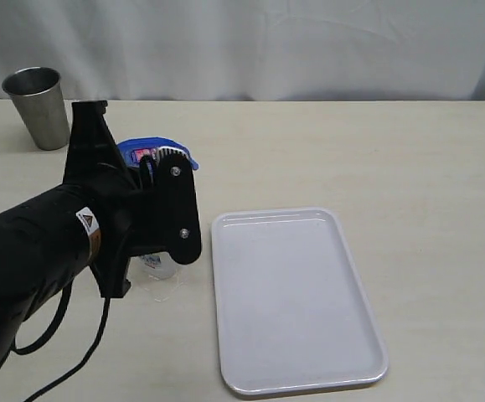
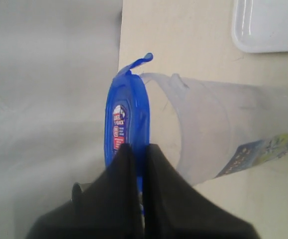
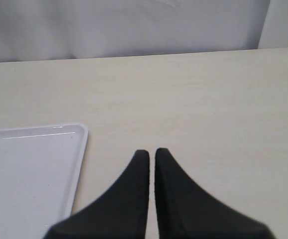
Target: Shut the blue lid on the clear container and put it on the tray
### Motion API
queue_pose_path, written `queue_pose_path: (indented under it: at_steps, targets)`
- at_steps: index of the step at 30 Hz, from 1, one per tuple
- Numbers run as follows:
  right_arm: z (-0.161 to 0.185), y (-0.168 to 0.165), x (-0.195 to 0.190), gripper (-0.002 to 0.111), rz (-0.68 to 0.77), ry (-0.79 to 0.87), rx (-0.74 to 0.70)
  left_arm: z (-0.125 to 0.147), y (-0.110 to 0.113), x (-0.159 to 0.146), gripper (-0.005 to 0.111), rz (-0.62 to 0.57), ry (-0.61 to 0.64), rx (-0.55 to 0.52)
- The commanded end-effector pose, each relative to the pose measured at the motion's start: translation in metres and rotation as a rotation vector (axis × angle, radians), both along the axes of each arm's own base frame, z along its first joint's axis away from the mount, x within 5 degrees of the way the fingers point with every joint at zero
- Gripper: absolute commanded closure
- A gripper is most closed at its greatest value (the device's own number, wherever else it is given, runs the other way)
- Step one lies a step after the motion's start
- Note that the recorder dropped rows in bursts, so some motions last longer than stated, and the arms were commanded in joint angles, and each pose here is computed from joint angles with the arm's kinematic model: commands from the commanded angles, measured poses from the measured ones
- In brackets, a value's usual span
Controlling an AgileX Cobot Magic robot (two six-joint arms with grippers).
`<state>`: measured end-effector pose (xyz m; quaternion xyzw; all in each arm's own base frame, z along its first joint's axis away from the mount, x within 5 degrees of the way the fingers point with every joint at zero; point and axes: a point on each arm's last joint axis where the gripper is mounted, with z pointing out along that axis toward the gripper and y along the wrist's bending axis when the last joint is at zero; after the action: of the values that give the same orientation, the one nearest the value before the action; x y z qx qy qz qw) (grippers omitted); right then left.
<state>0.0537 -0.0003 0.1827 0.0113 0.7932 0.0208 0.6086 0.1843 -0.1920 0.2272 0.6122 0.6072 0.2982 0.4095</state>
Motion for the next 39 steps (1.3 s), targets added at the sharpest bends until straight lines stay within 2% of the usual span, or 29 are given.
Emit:
queue_pose_path:
  at_steps: [1,11,34,37,39]
  targets:
    - [-0.001,0.000,0.000,0.104,0.000,-0.005,0.004,0.004,-0.004,-0.005,0.107,-0.006,-0.018,-0.002]
    - [-0.001,0.000,0.000,0.104,0.000,-0.005,0.004,-0.005,-0.001,-0.009,0.107,0.013,0.052,-0.011]
    - [-0.001,0.000,0.000,0.104,0.000,-0.005,0.004,-0.006,-0.001,-0.010,0.106,0.013,0.071,-0.025]
    - [-0.001,0.000,0.000,0.104,0.000,-0.005,0.004,-0.007,-0.001,-0.011,0.097,0.020,0.079,-0.029]
    - [-0.001,0.000,0.000,0.104,0.000,-0.005,0.004,-0.006,0.001,-0.010,0.085,0.035,0.070,-0.021]
